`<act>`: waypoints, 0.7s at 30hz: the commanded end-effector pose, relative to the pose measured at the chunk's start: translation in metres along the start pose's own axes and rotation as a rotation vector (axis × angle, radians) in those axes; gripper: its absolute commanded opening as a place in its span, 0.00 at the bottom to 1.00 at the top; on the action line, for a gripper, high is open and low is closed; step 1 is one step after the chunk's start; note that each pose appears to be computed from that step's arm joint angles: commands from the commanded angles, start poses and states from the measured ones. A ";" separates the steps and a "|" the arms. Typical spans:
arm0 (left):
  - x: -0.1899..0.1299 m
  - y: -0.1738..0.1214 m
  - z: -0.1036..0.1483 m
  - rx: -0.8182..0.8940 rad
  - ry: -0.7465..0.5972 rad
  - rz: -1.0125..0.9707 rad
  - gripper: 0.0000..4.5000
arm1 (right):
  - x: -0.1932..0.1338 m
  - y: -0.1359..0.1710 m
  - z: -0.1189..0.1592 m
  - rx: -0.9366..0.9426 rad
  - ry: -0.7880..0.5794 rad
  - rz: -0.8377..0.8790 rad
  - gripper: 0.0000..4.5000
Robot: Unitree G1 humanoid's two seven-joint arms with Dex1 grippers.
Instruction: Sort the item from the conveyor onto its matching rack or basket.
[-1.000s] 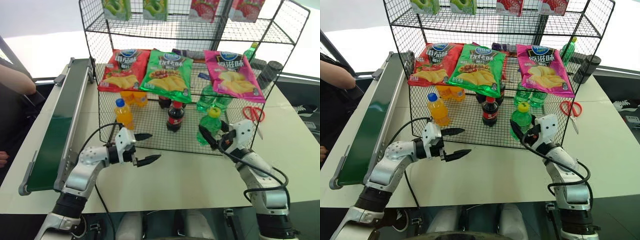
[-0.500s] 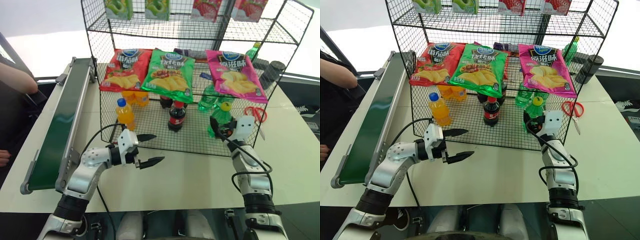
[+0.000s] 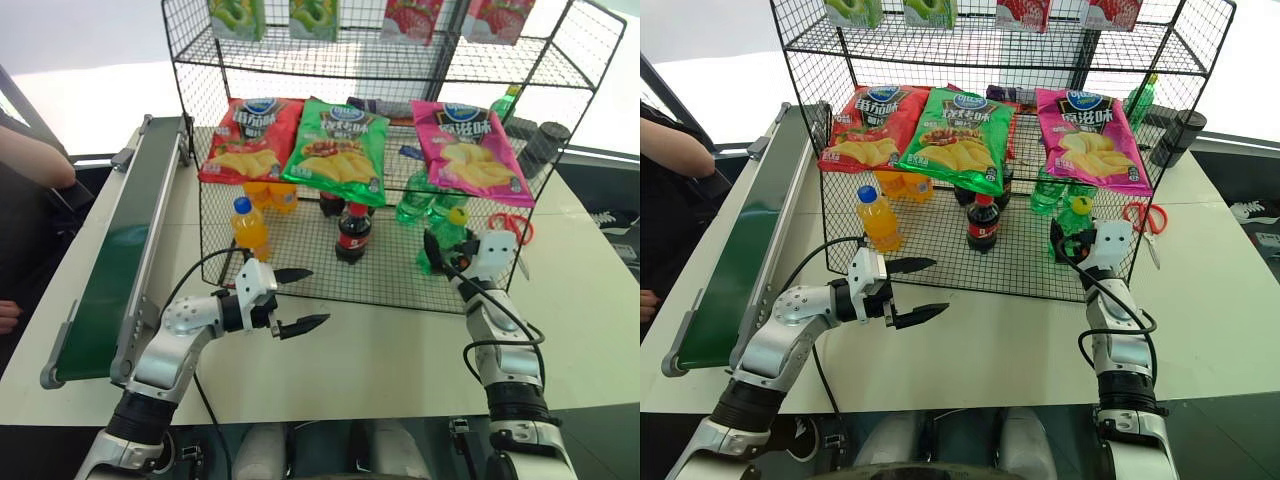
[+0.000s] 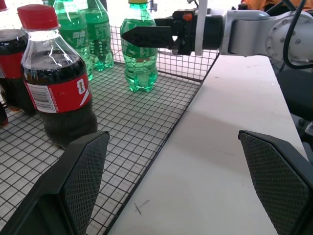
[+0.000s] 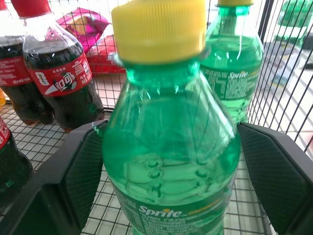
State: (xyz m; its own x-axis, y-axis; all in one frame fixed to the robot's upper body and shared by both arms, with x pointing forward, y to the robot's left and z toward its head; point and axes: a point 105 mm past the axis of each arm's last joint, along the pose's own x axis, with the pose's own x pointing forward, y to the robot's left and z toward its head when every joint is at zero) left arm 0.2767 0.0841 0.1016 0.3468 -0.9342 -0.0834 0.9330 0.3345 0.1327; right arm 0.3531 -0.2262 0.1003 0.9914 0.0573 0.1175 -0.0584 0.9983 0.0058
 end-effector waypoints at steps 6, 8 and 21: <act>0.002 0.000 0.012 0.036 -0.034 -0.019 1.00 | -0.039 0.002 0.031 -0.119 -0.067 0.033 0.99; 0.002 0.002 0.011 0.033 -0.033 -0.010 1.00 | -0.049 0.008 0.034 -0.140 -0.060 0.077 0.99; -0.068 0.049 -0.018 0.035 0.142 0.315 1.00 | -0.125 -0.005 0.039 -0.204 0.125 0.364 0.99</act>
State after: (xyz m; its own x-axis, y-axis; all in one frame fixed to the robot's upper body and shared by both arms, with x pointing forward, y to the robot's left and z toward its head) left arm 0.2987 0.1554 0.0870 0.5990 -0.7761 -0.1971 0.8003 0.5721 0.1797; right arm 0.2290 -0.2341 0.1073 0.9240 0.3736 -0.0811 -0.3823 0.9051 -0.1863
